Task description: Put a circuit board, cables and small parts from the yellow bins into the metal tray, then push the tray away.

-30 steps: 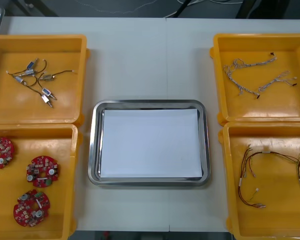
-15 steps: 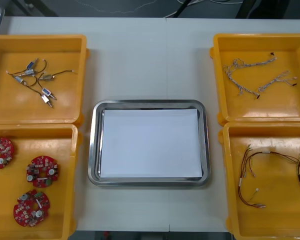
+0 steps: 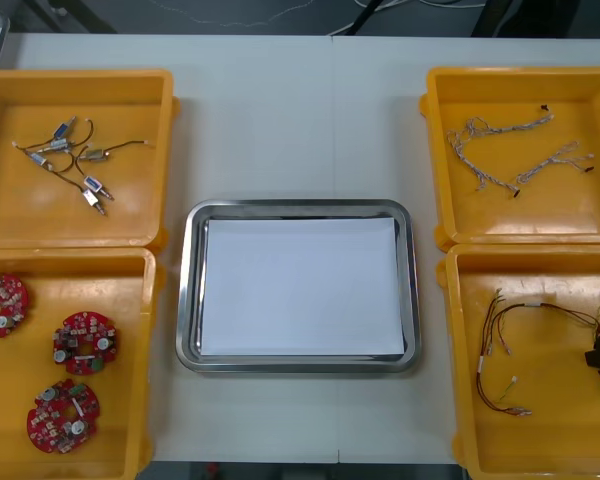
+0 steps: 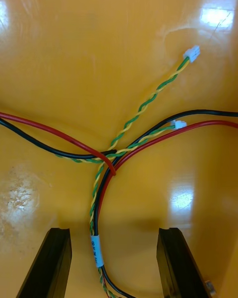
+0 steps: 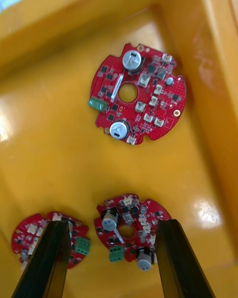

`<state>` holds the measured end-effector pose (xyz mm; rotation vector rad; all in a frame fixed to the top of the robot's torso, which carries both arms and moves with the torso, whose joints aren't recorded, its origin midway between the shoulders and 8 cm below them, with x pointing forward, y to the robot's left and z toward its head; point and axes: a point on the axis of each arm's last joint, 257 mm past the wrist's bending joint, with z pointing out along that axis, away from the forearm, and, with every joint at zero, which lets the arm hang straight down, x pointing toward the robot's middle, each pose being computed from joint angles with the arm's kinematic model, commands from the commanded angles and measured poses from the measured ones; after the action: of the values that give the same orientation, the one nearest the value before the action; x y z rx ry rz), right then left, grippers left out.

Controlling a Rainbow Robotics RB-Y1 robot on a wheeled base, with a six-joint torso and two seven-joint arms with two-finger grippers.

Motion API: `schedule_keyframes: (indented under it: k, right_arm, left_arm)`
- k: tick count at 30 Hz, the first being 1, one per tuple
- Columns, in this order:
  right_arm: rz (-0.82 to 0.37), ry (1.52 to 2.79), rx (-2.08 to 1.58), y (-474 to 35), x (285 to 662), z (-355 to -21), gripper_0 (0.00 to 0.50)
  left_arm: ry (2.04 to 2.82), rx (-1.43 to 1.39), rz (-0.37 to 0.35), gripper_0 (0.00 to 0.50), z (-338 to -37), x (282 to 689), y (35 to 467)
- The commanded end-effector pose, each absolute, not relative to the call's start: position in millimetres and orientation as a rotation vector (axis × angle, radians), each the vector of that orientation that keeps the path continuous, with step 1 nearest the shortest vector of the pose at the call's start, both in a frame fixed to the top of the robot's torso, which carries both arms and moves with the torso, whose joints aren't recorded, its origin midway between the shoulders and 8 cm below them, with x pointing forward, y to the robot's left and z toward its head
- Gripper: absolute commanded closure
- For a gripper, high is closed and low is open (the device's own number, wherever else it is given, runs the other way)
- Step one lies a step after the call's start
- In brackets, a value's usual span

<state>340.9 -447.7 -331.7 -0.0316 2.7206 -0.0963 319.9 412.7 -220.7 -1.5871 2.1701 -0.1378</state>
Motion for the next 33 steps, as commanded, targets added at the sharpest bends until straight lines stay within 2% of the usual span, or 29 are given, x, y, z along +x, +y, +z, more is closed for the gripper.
schedule_keyframes:
  k: [1, 8, 13, 14, 15, 16, 18, 19, 21, 23, 33]
  right_arm:
    - [-0.104, 2.745, -0.081, -444, 330, -346, 0.0]
    - [-0.1, 2.749, -0.092, -441, 330, -349, 0.0]
    - [-0.096, 2.749, -0.09, -440, 330, -350, 0.0]
    - [-0.094, 2.752, -0.088, -439, 329, -351, 0.04]
    - [-0.094, 2.75, -0.089, -439, 330, -350, 0.104]
    - [-0.093, 2.75, -0.087, -439, 330, -350, 0.13]
    - [-0.092, 2.752, -0.086, -439, 329, -351, 0.229]
    - [-0.092, 2.752, -0.088, -438, 330, -351, 0.259]
    - [-0.082, 2.755, -0.082, -437, 328, -352, 0.426]
    - [-0.078, 2.755, -0.084, -436, 329, -353, 0.498]
    - [-0.069, 2.743, -0.093, -434, 334, -346, 0.5]
  left_arm:
    - [2.163, -1.584, -0.188, 0.0, -225, 325, 396]
    - [2.103, -1.699, -0.211, 0.0, -242, 319, 388]
    - [2.102, -1.744, -0.214, 0.0, -254, 311, 383]
    - [2.105, -1.751, -0.213, 0.0, -257, 309, 382]
    - [2.107, -1.755, -0.215, 0.0, -259, 307, 382]
    - [2.108, -1.762, -0.211, 0.0, -261, 305, 382]
    - [2.112, -1.772, -0.216, 0.0, -268, 300, 381]
    - [2.114, -1.775, -0.219, 0.0, -270, 299, 379]
    - [2.121, -1.782, -0.214, 0.0, -276, 294, 379]
    - [2.127, -1.791, -0.206, 0.0, -280, 288, 379]
    - [2.172, -1.8, -0.189, 0.0, -294, 280, 366]
